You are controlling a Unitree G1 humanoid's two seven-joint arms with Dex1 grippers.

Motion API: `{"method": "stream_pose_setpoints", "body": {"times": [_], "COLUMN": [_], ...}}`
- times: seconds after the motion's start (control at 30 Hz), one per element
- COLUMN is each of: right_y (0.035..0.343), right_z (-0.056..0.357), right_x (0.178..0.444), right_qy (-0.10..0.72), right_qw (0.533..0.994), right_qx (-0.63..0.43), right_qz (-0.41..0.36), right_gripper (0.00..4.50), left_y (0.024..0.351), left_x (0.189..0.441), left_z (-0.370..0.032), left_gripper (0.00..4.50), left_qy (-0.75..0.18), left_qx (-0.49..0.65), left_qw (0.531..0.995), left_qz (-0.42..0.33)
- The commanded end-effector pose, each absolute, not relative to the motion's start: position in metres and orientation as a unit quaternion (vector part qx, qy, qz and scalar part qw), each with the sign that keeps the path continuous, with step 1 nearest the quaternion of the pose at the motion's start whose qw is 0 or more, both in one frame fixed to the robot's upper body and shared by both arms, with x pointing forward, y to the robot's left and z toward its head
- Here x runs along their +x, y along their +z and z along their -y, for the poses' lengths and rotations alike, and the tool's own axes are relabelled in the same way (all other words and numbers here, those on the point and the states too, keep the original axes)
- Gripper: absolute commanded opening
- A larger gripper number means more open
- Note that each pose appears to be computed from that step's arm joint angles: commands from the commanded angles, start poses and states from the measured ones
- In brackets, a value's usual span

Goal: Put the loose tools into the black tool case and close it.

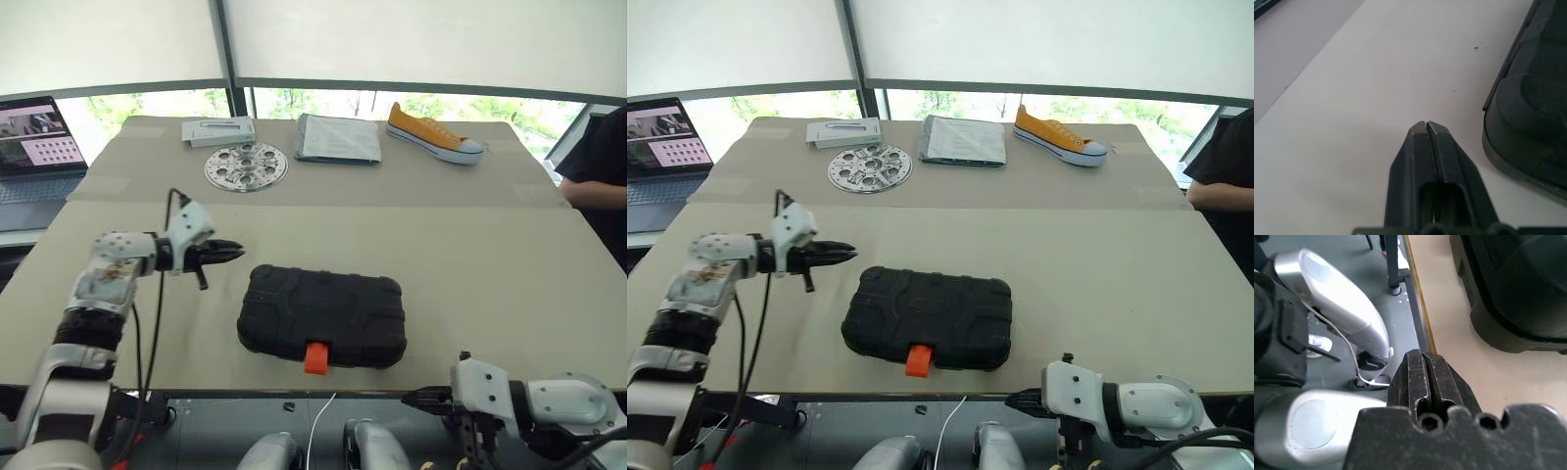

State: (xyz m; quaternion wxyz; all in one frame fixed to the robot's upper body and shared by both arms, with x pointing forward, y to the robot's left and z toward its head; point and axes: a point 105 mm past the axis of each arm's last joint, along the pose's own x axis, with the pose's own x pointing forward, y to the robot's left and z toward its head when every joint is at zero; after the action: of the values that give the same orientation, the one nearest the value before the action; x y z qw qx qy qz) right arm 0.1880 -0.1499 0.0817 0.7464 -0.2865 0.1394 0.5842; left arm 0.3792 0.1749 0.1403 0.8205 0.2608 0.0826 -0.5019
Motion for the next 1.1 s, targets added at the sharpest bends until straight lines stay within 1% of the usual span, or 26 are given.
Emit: {"method": "stream_pose_setpoints", "body": {"times": [0.03,0.1,0.17,0.23,0.33,0.37,0.43,0.53,0.6,0.67,0.73,0.8,0.87,0.97,1.03,1.1], "right_y": [0.083,0.084,0.088,0.097,0.112,0.116,0.123,0.133,0.138,0.141,0.148,0.155,0.159,0.155,0.151,0.147], "right_z": [0.142,0.140,0.143,0.151,0.170,0.174,0.179,0.177,0.175,0.172,0.167,0.158,0.148,0.134,0.129,0.126], "right_x": [0.207,0.220,0.246,0.275,0.306,0.312,0.317,0.309,0.301,0.294,0.283,0.270,0.255,0.233,0.228,0.228], "right_qy": [0.569,0.551,0.506,0.445,0.374,0.361,0.352,0.374,0.394,0.408,0.431,0.459,0.490,0.535,0.545,0.545], "right_qw": [0.756,0.768,0.792,0.824,0.859,0.865,0.872,0.870,0.867,0.865,0.862,0.855,0.844,0.818,0.811,0.811], "right_qx": [-0.303,-0.310,-0.329,-0.345,-0.345,-0.344,-0.336,-0.317,-0.301,-0.285,-0.260,-0.232,-0.209,-0.198,-0.195,-0.196], "right_qz": [-0.112,-0.101,-0.085,-0.063,-0.054,-0.052,-0.051,-0.052,-0.055,-0.058,-0.059,-0.059,-0.063,-0.076,-0.082,-0.085], "right_gripper": [0.00,0.00,0.00,0.00,0.00,0.00,0.00,0.00,0.00,0.00,0.00,0.00,0.00,0.00,0.00,0.00], "left_y": [0.141,0.137,0.133,0.131,0.129,0.129,0.133,0.156,0.174,0.188,0.191,0.182,0.164,0.129,0.118,0.114], "left_x": [0.385,0.384,0.373,0.359,0.330,0.322,0.315,0.321,0.323,0.321,0.314,0.307,0.303,0.303,0.305,0.307], "left_z": [-0.156,-0.149,-0.142,-0.139,-0.140,-0.140,-0.137,-0.129,-0.122,-0.115,-0.105,-0.097,-0.092,-0.092,-0.091,-0.091], "left_gripper": [0.03,0.03,0.03,0.03,0.03,0.03,0.03,0.03,0.03,0.03,0.03,0.03,0.03,0.03,0.03,0.03], "left_qy": [-0.529,-0.544,-0.583,-0.620,-0.671,-0.681,-0.684,-0.670,-0.671,-0.679,-0.697,-0.713,-0.722,-0.724,-0.724,-0.722], "left_qx": [0.289,0.289,0.299,0.299,0.288,0.285,0.288,0.245,0.205,0.176,0.177,0.202,0.237,0.313,0.330,0.338], "left_qw": [0.795,0.784,0.751,0.720,0.674,0.664,0.662,0.695,0.708,0.708,0.690,0.666,0.642,0.604,0.594,0.592], "left_qz": [-0.069,-0.076,-0.080,-0.089,-0.112,-0.117,-0.106,-0.087,-0.080,-0.078,-0.079,-0.088,-0.097,-0.115,-0.120,-0.116]}}
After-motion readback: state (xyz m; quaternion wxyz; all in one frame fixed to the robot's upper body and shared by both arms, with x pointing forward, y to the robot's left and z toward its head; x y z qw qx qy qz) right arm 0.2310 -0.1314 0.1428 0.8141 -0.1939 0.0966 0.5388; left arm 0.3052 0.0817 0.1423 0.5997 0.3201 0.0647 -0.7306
